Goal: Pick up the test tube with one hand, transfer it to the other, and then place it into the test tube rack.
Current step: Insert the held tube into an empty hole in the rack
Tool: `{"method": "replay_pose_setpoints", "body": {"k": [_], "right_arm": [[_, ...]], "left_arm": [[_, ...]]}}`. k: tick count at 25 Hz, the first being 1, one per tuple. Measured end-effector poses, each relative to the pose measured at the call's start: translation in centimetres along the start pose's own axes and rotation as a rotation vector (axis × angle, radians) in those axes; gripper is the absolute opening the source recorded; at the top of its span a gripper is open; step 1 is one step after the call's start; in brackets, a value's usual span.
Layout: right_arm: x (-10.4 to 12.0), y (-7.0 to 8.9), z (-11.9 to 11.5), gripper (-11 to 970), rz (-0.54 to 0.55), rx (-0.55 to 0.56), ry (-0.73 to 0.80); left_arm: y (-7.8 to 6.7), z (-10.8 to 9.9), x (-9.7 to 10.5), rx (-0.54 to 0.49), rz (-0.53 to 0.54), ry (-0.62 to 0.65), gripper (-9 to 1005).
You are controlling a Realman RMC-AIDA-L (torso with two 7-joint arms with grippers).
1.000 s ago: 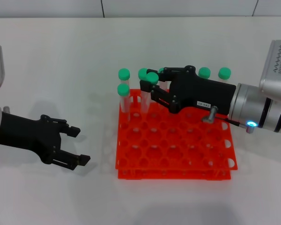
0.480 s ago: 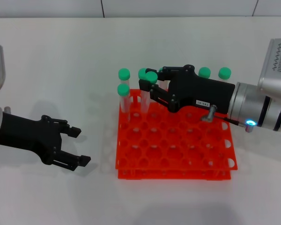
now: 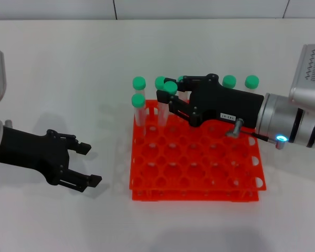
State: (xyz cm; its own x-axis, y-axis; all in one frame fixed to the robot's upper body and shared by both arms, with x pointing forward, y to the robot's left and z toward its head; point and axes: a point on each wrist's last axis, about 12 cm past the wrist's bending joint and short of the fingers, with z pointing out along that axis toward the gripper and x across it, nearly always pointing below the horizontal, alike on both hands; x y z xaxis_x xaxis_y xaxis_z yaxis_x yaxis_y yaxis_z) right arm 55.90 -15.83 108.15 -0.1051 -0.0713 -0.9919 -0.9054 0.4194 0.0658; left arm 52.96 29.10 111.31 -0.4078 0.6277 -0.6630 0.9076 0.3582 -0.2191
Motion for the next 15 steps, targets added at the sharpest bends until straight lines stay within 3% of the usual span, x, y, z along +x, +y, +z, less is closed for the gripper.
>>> {"method": "replay_pose_setpoints", "body": {"k": [15], "right_arm": [[0.31, -0.09, -0.13, 266, 0.007, 0.007, 0.011]], "left_arm": [[0.00, 0.00, -0.01, 0.001, 0.000, -0.001, 875]]}}
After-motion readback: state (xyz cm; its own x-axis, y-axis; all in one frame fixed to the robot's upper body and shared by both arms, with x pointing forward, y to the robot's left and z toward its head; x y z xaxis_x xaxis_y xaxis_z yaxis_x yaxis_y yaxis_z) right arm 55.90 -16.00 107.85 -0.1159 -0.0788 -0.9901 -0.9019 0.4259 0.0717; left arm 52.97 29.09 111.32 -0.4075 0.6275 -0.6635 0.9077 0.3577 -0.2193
